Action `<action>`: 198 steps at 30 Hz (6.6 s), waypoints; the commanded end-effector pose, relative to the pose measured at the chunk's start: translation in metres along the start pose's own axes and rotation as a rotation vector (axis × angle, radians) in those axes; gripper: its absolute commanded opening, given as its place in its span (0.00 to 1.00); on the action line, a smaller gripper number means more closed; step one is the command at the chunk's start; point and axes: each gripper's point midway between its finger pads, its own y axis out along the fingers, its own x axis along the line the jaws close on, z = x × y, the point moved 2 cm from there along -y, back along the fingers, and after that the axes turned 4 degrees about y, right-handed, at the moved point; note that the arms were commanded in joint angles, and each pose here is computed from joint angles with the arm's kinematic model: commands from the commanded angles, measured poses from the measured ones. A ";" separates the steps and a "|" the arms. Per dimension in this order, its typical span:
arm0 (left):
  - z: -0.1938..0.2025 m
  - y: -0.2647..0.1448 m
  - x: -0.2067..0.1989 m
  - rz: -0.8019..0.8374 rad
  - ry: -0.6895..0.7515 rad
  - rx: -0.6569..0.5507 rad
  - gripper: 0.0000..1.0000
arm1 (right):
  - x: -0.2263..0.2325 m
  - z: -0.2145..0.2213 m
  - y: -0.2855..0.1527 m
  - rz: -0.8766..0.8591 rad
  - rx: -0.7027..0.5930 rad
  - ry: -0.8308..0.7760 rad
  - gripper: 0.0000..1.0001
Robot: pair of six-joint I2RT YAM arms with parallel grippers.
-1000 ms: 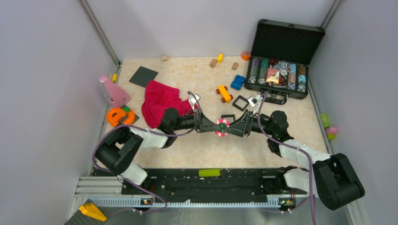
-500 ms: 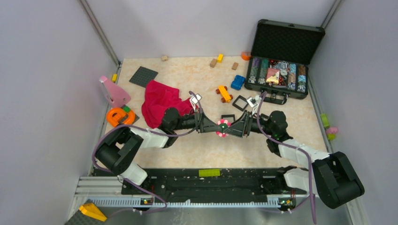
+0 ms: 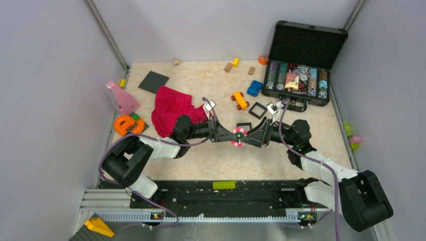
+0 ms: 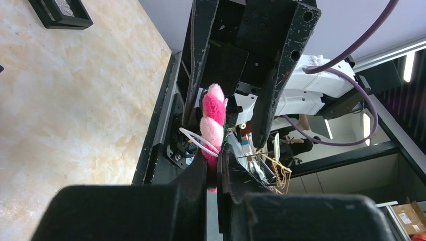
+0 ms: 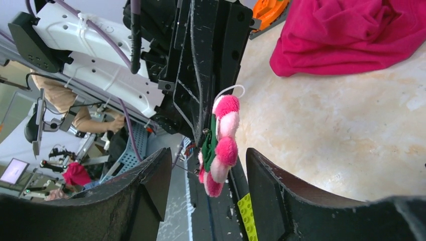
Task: Remove the brooch from the garment
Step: Close the brooch.
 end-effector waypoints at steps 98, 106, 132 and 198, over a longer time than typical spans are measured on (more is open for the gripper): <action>-0.004 0.013 -0.021 0.040 0.121 0.035 0.00 | 0.008 0.012 0.004 -0.052 0.047 -0.129 0.62; -0.004 0.014 -0.015 0.022 0.090 0.037 0.00 | 0.016 0.017 0.000 -0.088 0.066 -0.159 0.67; -0.003 0.012 -0.028 0.108 0.077 0.063 0.00 | 0.027 0.004 -0.010 -0.184 -0.005 -0.145 0.57; 0.007 0.018 -0.038 0.128 0.126 0.124 0.00 | 0.021 0.000 -0.006 -0.130 -0.017 -0.093 0.08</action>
